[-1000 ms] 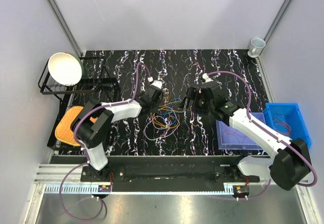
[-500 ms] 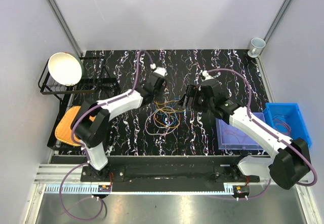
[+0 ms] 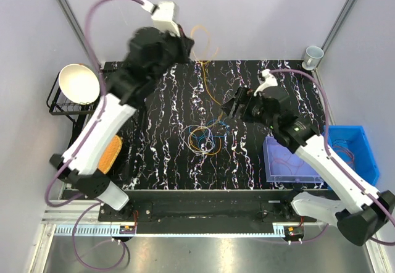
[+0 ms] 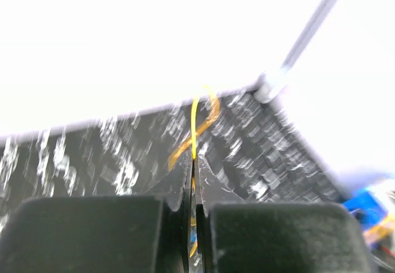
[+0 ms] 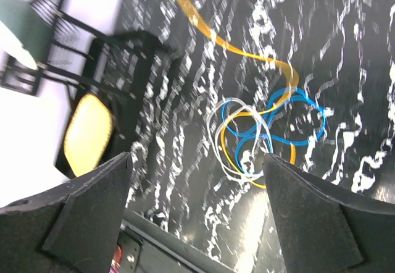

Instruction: Untangle the cables

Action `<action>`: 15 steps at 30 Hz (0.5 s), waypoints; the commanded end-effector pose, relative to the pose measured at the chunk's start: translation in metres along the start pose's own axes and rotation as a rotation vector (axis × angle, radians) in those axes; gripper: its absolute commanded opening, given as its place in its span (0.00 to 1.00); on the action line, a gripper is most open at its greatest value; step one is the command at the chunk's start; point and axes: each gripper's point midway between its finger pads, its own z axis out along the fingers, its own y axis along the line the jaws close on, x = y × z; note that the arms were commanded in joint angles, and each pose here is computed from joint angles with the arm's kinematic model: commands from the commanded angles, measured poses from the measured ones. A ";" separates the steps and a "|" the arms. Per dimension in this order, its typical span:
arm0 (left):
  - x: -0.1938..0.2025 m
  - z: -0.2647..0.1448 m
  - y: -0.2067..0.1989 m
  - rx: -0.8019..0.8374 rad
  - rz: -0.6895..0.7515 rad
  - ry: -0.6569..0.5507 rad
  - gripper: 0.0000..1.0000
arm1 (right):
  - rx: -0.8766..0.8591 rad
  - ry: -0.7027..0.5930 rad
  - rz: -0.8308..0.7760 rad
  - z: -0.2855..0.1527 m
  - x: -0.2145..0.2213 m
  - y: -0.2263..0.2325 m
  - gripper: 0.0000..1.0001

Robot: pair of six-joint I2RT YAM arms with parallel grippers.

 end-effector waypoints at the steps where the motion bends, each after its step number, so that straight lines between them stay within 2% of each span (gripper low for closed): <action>1: -0.073 -0.064 -0.041 0.245 0.038 -0.136 0.00 | -0.059 -0.156 -0.019 -0.028 -0.044 0.026 0.93; 5: -0.071 -0.093 -0.053 0.350 0.029 -0.168 0.00 | -0.101 -0.204 -0.037 -0.048 -0.054 0.034 0.95; 6: -0.049 -0.098 -0.046 0.337 0.024 -0.135 0.00 | -0.105 -0.201 -0.052 -0.048 -0.051 0.032 0.95; 8: -0.037 -0.103 -0.036 0.307 0.004 -0.154 0.00 | -0.132 -0.187 -0.068 -0.050 -0.044 0.033 0.95; 11: 0.017 -0.105 -0.011 0.228 -0.019 -0.093 0.00 | -0.190 -0.076 -0.087 -0.032 -0.009 0.030 0.94; 15: 0.029 -0.112 0.003 0.175 -0.024 -0.087 0.00 | -0.281 0.112 -0.044 0.004 0.055 0.021 0.87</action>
